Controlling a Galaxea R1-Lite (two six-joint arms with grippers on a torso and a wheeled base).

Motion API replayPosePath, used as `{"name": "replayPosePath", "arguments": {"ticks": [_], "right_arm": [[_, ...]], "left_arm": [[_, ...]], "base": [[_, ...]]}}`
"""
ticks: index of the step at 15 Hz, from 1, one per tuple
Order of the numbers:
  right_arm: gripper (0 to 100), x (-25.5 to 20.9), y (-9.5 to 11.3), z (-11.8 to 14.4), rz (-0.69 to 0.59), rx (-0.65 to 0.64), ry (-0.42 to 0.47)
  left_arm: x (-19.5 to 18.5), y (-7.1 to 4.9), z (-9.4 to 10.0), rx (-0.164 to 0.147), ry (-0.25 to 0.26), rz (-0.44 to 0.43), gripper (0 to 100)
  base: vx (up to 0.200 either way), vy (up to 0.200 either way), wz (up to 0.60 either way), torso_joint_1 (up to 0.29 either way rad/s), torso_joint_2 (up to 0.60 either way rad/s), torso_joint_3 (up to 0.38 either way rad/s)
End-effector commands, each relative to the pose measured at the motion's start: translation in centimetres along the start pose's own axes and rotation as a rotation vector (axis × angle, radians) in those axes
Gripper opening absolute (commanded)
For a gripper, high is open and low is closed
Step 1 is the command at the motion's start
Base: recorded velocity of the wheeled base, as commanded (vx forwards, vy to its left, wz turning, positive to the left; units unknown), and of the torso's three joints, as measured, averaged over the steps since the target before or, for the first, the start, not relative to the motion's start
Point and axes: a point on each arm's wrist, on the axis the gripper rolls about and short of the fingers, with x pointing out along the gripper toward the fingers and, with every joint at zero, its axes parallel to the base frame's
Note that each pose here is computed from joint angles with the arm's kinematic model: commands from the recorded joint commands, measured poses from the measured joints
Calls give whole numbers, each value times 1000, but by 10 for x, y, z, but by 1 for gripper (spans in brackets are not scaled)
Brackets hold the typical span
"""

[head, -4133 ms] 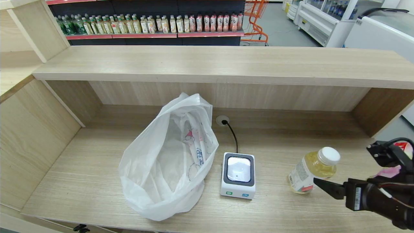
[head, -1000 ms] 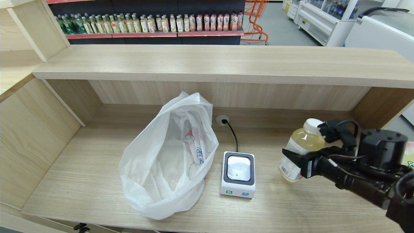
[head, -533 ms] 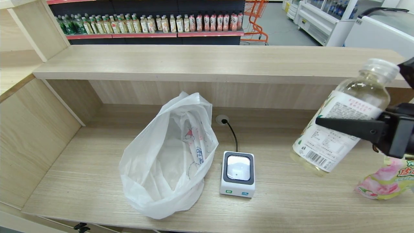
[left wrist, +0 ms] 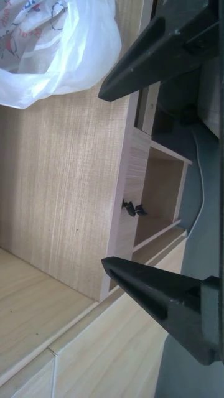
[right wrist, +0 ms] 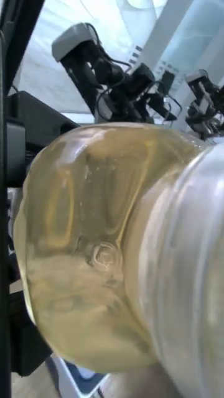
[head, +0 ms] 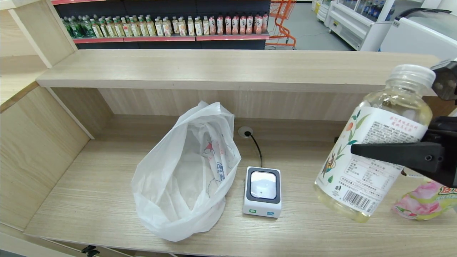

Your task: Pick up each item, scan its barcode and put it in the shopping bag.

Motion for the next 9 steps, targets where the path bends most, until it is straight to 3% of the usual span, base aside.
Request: {"name": "replayPosePath", "arguments": {"ticks": [1, 9], "right_arm": [[0, 9, 6, -6, 63, 9, 29], [0, 11, 23, -10, 125, -13, 38]], "left_arm": [[0, 0, 0, 0, 0, 0, 100], [0, 0, 0, 0, 0, 0, 100]], "base": [[0, 0, 0, 0, 0, 0], [0, 0, 0, 0, 0, 0]]}}
